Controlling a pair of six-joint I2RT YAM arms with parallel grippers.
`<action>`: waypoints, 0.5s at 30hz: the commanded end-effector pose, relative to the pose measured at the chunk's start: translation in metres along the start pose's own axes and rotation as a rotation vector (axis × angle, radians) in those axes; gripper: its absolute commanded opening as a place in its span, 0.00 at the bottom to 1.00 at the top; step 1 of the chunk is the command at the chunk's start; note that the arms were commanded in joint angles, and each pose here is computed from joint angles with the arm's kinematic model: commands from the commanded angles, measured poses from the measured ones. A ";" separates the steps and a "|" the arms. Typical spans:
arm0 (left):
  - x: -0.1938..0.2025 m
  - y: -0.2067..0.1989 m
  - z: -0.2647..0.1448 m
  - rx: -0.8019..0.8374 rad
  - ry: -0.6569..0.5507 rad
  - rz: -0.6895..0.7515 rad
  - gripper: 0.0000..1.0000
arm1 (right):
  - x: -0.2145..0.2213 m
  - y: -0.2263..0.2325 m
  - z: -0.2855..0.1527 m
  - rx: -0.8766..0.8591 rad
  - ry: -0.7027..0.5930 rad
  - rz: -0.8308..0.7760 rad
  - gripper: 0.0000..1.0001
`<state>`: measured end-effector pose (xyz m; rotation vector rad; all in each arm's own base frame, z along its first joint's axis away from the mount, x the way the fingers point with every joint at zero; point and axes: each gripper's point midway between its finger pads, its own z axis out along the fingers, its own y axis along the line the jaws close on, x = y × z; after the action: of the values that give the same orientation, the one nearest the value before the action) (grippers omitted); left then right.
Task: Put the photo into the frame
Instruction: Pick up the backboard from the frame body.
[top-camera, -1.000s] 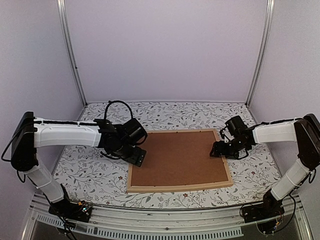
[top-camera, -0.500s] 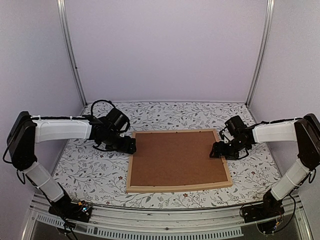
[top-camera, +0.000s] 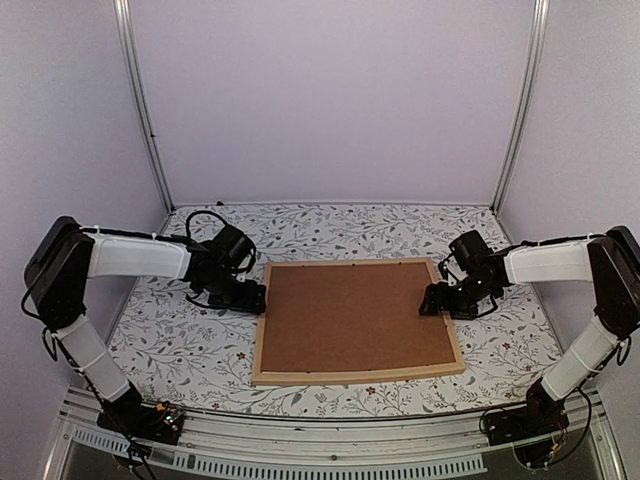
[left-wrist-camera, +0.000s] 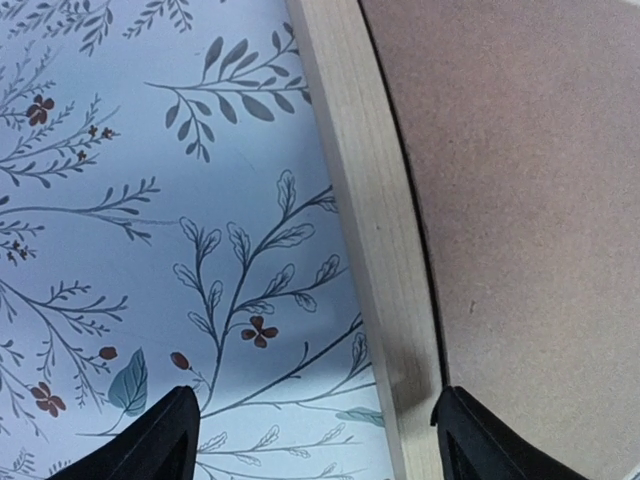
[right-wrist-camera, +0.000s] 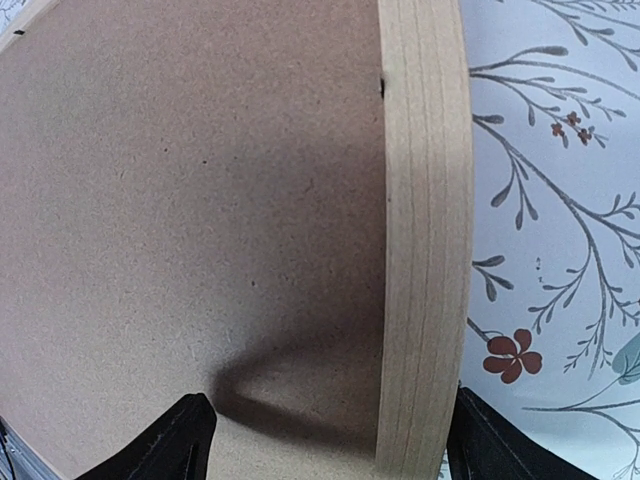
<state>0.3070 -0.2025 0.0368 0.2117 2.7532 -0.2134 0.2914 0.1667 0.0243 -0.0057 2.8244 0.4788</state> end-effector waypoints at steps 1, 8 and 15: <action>-0.012 0.001 0.006 -0.002 -0.018 0.001 0.84 | 0.025 -0.006 0.007 0.016 0.107 0.018 0.83; -0.009 -0.001 0.017 0.004 0.012 -0.001 0.84 | 0.028 -0.006 0.010 0.005 0.112 0.018 0.83; 0.005 -0.019 0.023 0.081 0.044 -0.015 0.81 | 0.037 -0.002 0.018 -0.040 0.130 0.040 0.82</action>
<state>0.3122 -0.2085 0.0279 0.2111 2.7767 -0.2402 0.2914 0.1674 0.0236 -0.0055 2.8234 0.4875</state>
